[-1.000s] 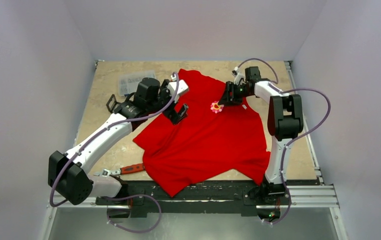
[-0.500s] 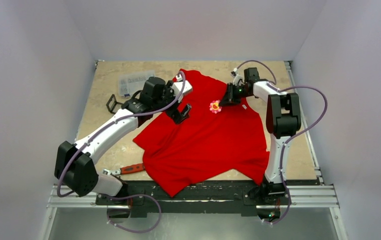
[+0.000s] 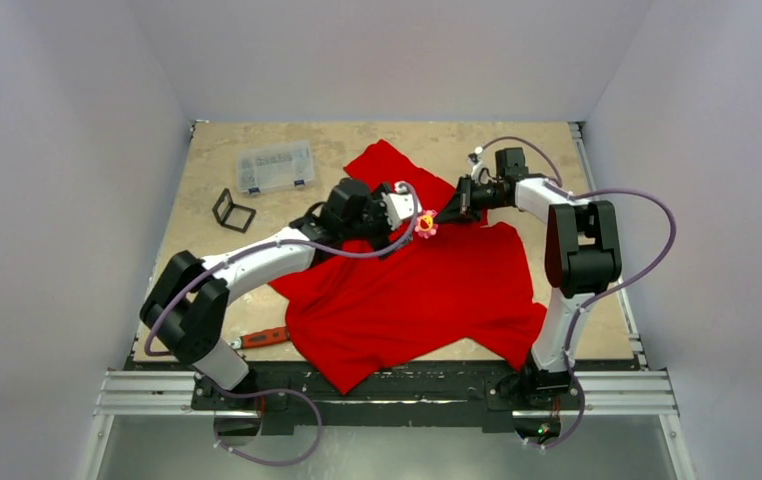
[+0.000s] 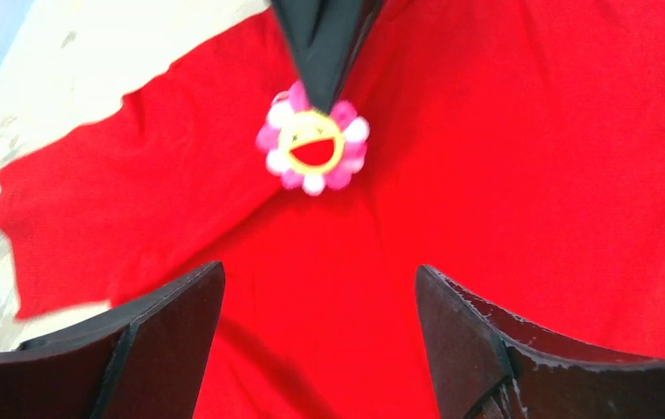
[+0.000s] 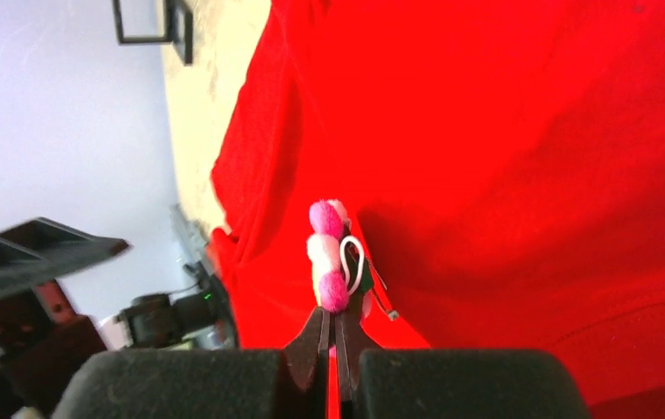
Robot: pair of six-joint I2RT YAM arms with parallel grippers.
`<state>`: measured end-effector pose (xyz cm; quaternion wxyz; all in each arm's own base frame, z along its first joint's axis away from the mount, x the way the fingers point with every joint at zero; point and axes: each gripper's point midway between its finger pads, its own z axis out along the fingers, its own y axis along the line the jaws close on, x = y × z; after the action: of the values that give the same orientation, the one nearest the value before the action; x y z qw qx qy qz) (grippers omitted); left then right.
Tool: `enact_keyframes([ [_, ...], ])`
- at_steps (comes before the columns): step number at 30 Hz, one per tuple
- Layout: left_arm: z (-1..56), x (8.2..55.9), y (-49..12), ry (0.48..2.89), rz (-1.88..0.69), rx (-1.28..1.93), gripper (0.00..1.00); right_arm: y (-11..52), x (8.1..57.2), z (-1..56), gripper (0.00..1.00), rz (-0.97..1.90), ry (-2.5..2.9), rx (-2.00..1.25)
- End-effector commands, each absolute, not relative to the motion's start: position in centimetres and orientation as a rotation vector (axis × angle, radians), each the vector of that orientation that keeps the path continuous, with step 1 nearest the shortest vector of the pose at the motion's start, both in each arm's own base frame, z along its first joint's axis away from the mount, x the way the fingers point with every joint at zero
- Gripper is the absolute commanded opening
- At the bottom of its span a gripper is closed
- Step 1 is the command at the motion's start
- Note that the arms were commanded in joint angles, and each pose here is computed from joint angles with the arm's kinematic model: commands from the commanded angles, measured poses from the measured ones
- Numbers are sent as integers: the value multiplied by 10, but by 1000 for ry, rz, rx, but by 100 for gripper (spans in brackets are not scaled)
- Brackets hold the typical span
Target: Remove the brooch from the garment
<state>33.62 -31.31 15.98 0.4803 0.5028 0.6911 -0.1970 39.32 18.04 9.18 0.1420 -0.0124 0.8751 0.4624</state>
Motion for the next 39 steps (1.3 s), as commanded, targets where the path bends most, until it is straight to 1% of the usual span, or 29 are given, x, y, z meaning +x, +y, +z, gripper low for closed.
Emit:
enact_keyframes([
  [1, 166, 330, -360, 1492, -448, 1275, 79, 190, 377, 113, 0, 1536, 2486, 123],
  [8, 135, 303, -391, 1461, -467, 1376, 74, 194, 344, 118, 0, 1716, 2488, 403],
  [10, 126, 299, -394, 1458, -456, 1413, 71, 194, 338, 121, 0, 1750, 2489, 496],
  [13, 111, 300, -395, 1472, -402, 1442, 69, 194, 331, 123, 0, 1799, 2495, 658],
  [17, 103, 310, -393, 1504, -330, 1424, 67, 193, 326, 121, 0, 1847, 2487, 759],
  [18, 104, 315, -393, 1517, -308, 1402, 64, 193, 324, 119, 0, 1848, 2491, 775],
  [23, 105, 323, -387, 1578, -261, 1349, 40, 192, 320, 117, 0, 1832, 2496, 798],
  [26, 106, 325, -386, 1602, -269, 1325, 24, 192, 321, 119, 0, 1823, 2493, 791],
  [29, 106, 326, -382, 1669, -332, 1282, 13, 192, 322, 121, 23, 1814, 2486, 752],
  [30, 107, 325, -381, 1684, -366, 1266, 10, 191, 323, 121, 33, 1804, 2484, 738],
  [31, 109, 324, -381, 1696, -403, 1253, 7, 190, 325, 123, 39, 1795, 2478, 720],
  [33, 112, 323, -379, 1731, -483, 1222, 0, 186, 332, 128, 46, 1768, 2461, 676],
  [35, 116, 323, -377, 1763, -568, 1196, 0, 181, 338, 134, 54, 1739, 2452, 613],
  [39, 123, 321, -376, 1827, -762, 1136, 0, 173, 350, 148, 59, 1634, 2427, 364],
])
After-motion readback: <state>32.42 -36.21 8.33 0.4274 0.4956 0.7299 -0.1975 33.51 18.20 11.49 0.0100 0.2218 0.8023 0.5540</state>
